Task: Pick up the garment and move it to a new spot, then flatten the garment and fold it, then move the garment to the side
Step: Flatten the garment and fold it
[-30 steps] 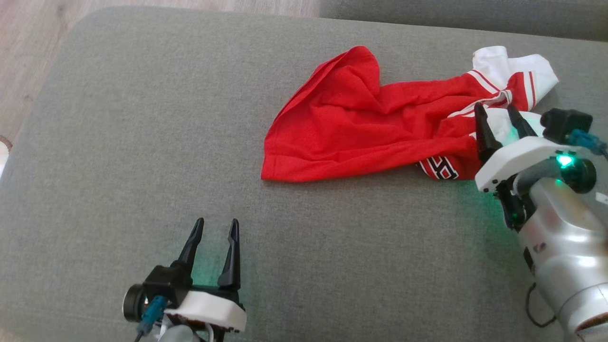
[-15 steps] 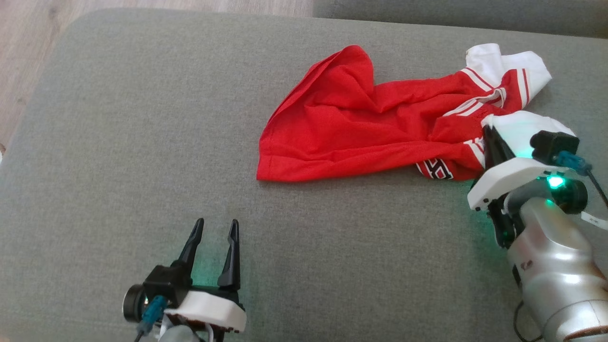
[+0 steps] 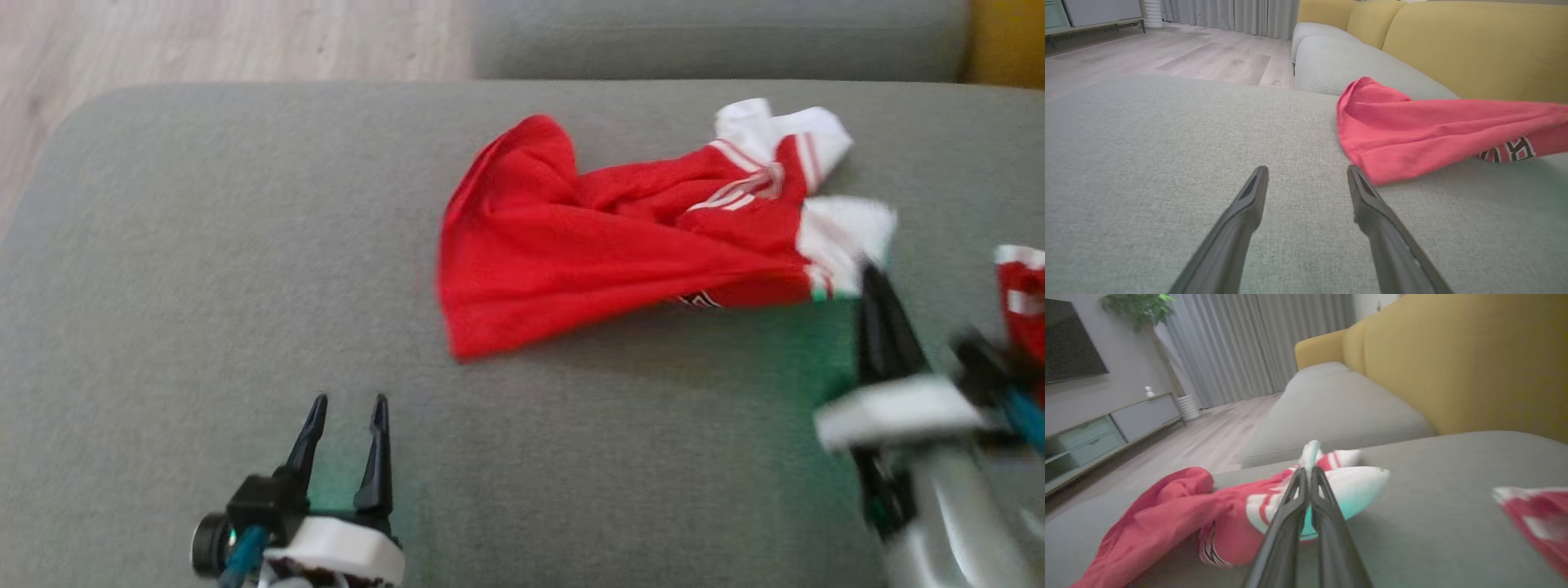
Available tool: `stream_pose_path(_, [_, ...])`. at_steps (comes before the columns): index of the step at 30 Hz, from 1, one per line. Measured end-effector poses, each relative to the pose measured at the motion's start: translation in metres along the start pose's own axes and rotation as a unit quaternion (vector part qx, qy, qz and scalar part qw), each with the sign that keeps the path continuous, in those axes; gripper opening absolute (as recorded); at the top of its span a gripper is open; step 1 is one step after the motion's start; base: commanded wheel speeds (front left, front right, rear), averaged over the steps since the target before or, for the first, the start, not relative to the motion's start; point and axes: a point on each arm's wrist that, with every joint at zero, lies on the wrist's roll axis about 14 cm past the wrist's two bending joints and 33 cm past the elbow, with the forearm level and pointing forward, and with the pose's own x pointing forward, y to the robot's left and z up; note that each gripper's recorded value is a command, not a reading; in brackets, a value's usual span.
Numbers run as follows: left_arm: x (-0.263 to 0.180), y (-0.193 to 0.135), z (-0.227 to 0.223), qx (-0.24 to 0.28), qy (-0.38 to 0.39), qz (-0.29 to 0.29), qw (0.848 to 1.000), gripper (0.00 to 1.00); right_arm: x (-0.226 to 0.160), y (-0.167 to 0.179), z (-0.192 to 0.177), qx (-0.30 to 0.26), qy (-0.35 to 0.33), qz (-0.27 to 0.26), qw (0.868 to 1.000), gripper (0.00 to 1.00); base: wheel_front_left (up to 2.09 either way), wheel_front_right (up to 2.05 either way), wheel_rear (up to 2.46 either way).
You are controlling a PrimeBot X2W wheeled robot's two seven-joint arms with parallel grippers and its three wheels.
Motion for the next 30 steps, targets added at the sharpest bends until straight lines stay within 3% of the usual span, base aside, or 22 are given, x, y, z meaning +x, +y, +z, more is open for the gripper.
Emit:
stream_pose_path(1, [-0.001, -0.001, -0.002, 0.0, 0.002, -0.002, 1.0, 1.0, -0.014, -0.013, -0.002, 0.004, -0.001, -0.022, 1.0, 1.0, 0.0, 0.0, 0.0])
stream_pose_path(5, [-0.002, -0.011, -0.007, 0.005, 0.01, -0.018, 1.0, 1.0, -0.081, -0.064, -0.039, 0.045, 0.047, -0.116, 0.991, 1.0, 0.0, 0.0, 0.0])
stream_pose_path(8, [0.0, -0.02, -0.007, 0.008, 0.01, -0.032, 0.999, 1.0, -0.111, -0.074, -0.056, 0.058, 0.071, -0.144, 0.985, 1.0, 0.0, 0.0, 0.0])
stream_pose_path(18, [0.024, -0.045, -0.008, 0.014, 0.017, -0.077, 0.997, 1.0, -0.064, -0.068, 0.003, 0.007, -0.011, -0.112, 0.994, 1.0, 0.0, 0.0, 0.0])
stream_pose_path(23, [0.048, -0.064, -0.005, -0.008, 0.021, -0.11, 0.994, 1.0, -0.055, -0.065, -0.003, 0.005, -0.003, -0.104, 0.995, 1.0, 0.0, 0.0, 0.0])
stream_pose_path(30, [0.06, -0.089, -0.039, -0.043, 0.083, -0.149, 0.984, 1.0, -0.06, -0.081, -0.016, 0.004, 0.018, -0.128, 0.992, 1.0, 0.0, 0.0, 0.0])
